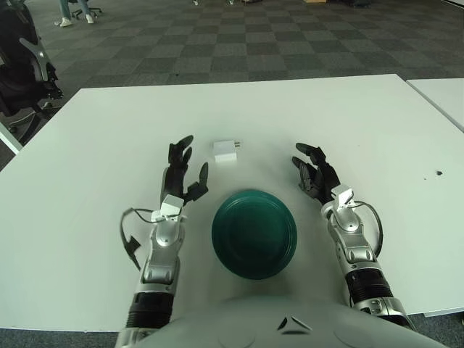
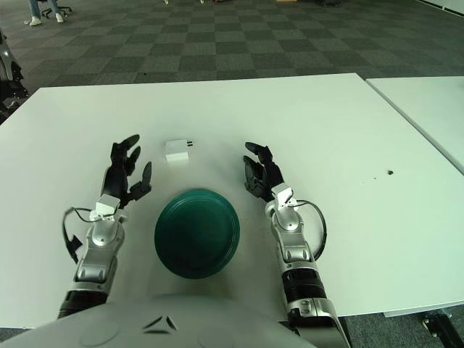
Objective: Put the charger into the plate.
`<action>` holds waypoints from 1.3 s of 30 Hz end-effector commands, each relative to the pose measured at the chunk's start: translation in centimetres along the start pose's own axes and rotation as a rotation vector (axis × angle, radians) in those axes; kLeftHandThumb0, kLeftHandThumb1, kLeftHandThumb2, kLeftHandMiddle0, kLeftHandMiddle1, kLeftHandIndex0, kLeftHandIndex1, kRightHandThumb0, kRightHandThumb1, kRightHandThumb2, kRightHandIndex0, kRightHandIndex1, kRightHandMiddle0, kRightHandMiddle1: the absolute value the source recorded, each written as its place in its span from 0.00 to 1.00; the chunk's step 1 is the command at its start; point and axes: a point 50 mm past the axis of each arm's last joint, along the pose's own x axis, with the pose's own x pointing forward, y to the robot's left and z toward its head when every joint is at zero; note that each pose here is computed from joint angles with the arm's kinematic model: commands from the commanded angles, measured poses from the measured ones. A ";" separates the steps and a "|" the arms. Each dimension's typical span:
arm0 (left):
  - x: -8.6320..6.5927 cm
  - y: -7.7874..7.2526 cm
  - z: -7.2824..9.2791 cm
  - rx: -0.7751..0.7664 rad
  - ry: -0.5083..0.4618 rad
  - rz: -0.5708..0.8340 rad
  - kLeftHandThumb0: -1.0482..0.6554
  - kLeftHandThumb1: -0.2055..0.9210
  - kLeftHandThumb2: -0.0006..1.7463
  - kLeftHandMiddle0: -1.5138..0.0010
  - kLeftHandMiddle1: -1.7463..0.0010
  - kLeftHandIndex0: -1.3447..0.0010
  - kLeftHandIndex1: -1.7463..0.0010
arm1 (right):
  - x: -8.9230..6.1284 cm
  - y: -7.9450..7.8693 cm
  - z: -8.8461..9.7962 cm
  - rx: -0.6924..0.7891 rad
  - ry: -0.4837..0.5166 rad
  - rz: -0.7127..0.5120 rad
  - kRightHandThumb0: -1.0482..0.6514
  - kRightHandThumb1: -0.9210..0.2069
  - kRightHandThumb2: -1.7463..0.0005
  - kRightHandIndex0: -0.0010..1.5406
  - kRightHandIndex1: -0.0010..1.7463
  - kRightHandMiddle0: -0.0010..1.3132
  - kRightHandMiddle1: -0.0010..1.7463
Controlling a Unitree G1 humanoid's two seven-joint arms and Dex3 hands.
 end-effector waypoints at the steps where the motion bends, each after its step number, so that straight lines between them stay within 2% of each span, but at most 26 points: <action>1: 2.8 1.3 0.7 0.223 -0.104 0.001 0.09 1.00 0.35 0.82 0.99 1.00 0.65 | -0.8 0.2 -2.2 0.012 0.123 0.001 0.26 0.00 0.57 0.33 0.01 0.00 0.45; 3: 3.5 1.4 0.8 0.300 -0.145 -0.011 0.06 1.00 0.35 0.81 0.99 1.00 0.64 | -0.8 0.3 -2.3 0.012 0.125 0.001 0.26 0.00 0.57 0.33 0.01 0.00 0.45; 6: 4.4 1.3 0.9 0.426 -0.216 -0.068 0.02 1.00 0.37 0.78 0.98 0.99 0.48 | -0.8 0.3 -2.3 0.006 0.124 0.002 0.27 0.00 0.57 0.32 0.01 0.00 0.45; 9: 5.3 1.4 1.0 0.518 -0.251 -0.146 0.01 1.00 0.38 0.77 0.98 0.96 0.40 | -0.8 0.4 -2.3 -0.005 0.124 0.004 0.26 0.00 0.57 0.32 0.01 0.00 0.45; 15: 7.2 1.5 1.6 0.635 -0.264 -0.278 0.00 1.00 0.38 0.77 0.98 0.89 0.34 | -0.9 0.4 -2.3 -0.036 0.112 0.013 0.26 0.00 0.56 0.32 0.01 0.00 0.45; 19: 8.4 0.9 2.0 0.663 -0.271 -0.353 0.00 1.00 0.35 0.76 0.98 0.86 0.34 | -0.9 0.4 -2.2 -0.067 0.101 0.018 0.26 0.00 0.56 0.33 0.01 0.00 0.46; 24: 10.4 -0.8 1.0 0.661 -0.230 -0.528 0.00 1.00 0.32 0.74 0.99 0.83 0.36 | -1.0 0.4 -2.3 -0.088 0.101 0.017 0.26 0.00 0.55 0.34 0.01 0.00 0.46; 32: 11.2 -2.0 -0.4 0.598 -0.150 -0.717 0.00 1.00 0.35 0.75 0.99 0.84 0.40 | -1.1 0.4 -2.5 -0.073 0.100 0.018 0.27 0.00 0.57 0.37 0.02 0.00 0.48; 39: 11.6 -3.2 -0.4 0.573 -0.114 -0.828 0.00 1.00 0.39 0.77 1.00 0.87 0.43 | -1.3 0.4 -2.6 -0.053 0.100 0.029 0.29 0.00 0.59 0.37 0.03 0.00 0.49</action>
